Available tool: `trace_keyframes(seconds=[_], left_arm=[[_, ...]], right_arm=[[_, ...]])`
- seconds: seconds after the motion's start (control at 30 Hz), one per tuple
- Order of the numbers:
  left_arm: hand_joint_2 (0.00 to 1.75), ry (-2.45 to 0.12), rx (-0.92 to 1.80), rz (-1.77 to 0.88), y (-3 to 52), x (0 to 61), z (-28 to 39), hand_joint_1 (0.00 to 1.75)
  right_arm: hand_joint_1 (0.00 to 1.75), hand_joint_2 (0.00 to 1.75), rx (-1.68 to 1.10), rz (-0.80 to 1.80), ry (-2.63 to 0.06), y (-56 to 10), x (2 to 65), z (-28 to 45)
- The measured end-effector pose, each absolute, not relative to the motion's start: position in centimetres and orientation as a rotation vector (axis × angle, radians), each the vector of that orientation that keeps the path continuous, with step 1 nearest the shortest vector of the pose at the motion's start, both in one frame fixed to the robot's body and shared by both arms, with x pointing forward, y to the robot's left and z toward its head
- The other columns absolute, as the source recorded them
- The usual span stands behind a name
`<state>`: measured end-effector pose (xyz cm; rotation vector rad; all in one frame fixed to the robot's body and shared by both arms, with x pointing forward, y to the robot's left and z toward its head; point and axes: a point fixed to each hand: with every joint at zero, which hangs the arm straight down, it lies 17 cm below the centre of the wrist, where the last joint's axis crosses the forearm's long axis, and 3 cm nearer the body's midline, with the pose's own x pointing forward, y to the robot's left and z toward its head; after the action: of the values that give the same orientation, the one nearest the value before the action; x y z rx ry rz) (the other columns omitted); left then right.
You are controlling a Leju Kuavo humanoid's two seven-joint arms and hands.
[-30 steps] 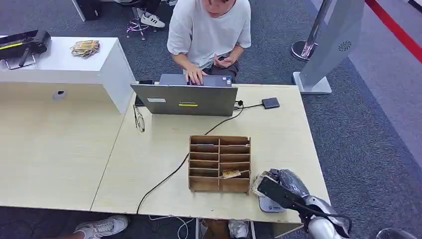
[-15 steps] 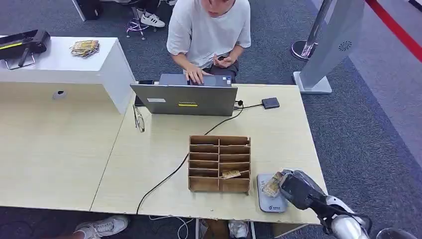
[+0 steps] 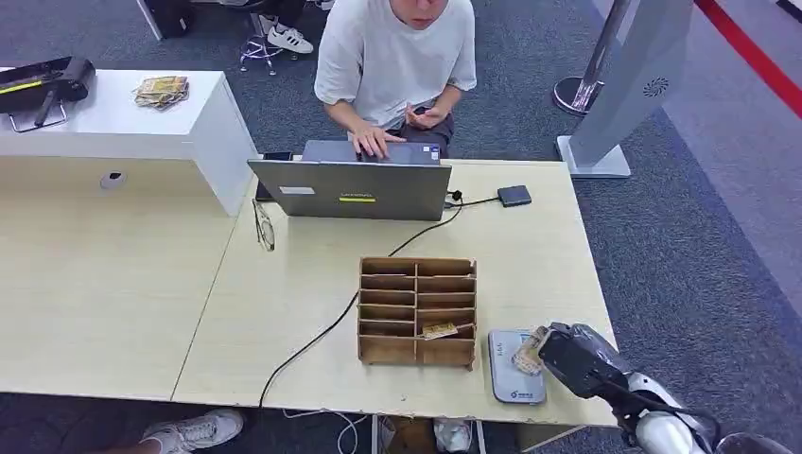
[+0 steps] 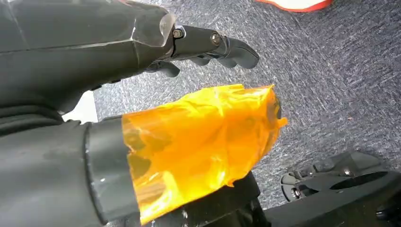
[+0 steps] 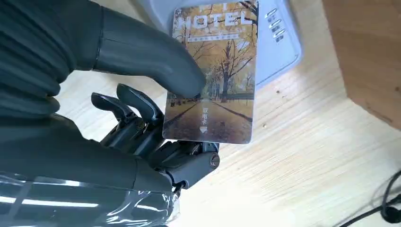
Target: Pass the card to the sensor for recognition and then transmit it.
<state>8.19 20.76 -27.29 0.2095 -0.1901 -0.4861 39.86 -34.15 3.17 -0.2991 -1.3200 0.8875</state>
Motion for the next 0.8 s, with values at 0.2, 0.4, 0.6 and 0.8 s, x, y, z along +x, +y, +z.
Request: trace_keyframes(seconds=[0.2, 0.4, 0.6, 0.8], left_arm=[[0.00, -0.186, 0.213, -0.484, 20.7, 8.1, -27.3, 0.00], [0.00, -0.184, 0.213, -0.484, 20.7, 8.1, -27.3, 0.00], [0.00, -0.184, 0.213, -0.481, 20.7, 8.1, -27.3, 0.00], [0.00, -0.183, 0.212, -0.479, 20.7, 8.1, -27.3, 0.00]], right_arm=[[1.75, 1.75, -0.402, 0.942, -1.287, -34.5, 40.2, 2.5], [1.75, 1.75, -0.464, 0.996, -1.276, -33.6, 40.3, 2.1], [1.75, 1.75, -0.471, 1.040, -1.289, -31.7, 40.2, 2.1], [1.75, 1.75, -0.474, 1.077, -1.309, -30.2, 40.0, 2.5]])
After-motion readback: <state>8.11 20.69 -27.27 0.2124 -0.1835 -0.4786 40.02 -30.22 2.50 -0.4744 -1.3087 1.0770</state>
